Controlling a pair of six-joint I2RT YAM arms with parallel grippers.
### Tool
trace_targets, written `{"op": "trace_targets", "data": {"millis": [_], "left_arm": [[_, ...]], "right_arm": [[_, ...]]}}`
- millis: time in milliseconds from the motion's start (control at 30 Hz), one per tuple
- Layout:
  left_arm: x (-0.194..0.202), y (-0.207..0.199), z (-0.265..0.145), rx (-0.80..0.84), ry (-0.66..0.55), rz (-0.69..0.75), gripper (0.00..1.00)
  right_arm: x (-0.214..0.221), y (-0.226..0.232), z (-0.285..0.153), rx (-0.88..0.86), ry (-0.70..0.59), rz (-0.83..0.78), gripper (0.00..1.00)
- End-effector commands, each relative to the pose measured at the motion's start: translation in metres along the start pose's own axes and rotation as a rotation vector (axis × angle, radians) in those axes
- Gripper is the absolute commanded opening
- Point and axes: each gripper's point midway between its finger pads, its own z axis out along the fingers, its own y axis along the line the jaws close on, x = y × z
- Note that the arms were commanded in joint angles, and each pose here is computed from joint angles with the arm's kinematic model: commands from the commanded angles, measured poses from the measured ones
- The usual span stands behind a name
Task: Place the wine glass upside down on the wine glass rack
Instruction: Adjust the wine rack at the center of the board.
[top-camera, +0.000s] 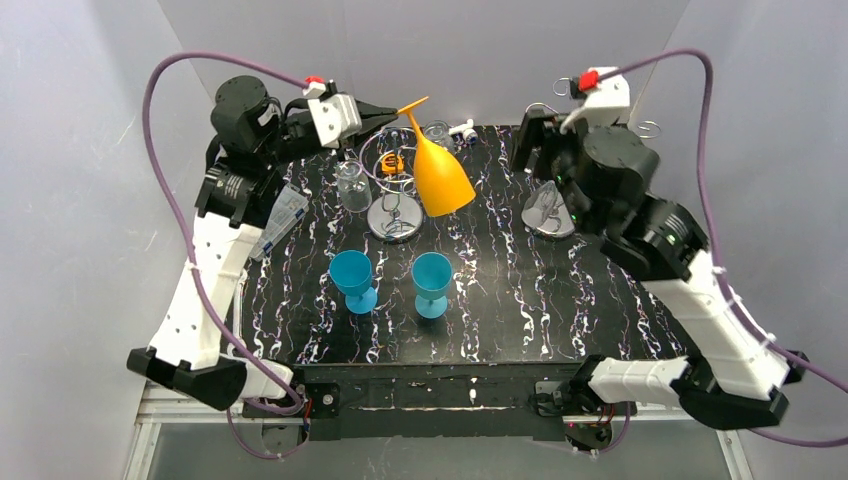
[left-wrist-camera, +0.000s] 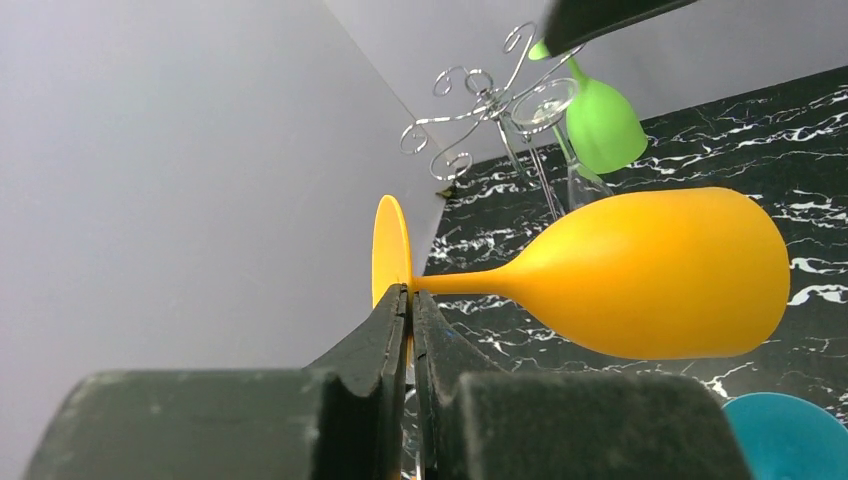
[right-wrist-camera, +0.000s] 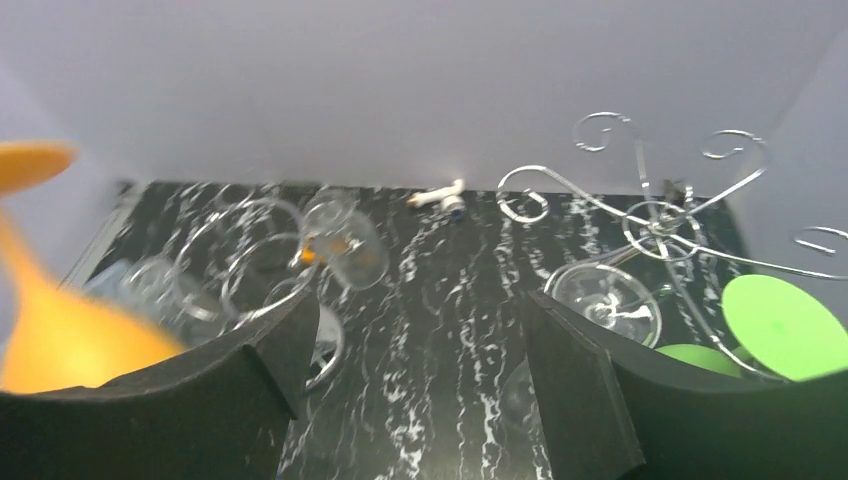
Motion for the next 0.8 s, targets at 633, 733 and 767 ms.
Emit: {"op": "trace_targets", "data": {"millis": [633, 733, 767], "left_arm": [[-0.04, -0.025, -0.027, 0.028, -0.07, 0.164, 0.0], [-0.04, -0.025, -0.027, 0.028, -0.07, 0.164, 0.0], [-0.041, -0.025, -0.027, 0.027, -0.071, 0.166, 0.0]], "right_arm": [[0.013, -0.185, 0.116, 0.52, 0.131, 0.053, 0.61], [0.023, -0.192, 0.125, 0.502, 0.173, 0.046, 0.57], [0.025, -0.193, 0.127, 0.497, 0.178, 0.043, 0.56]]}}
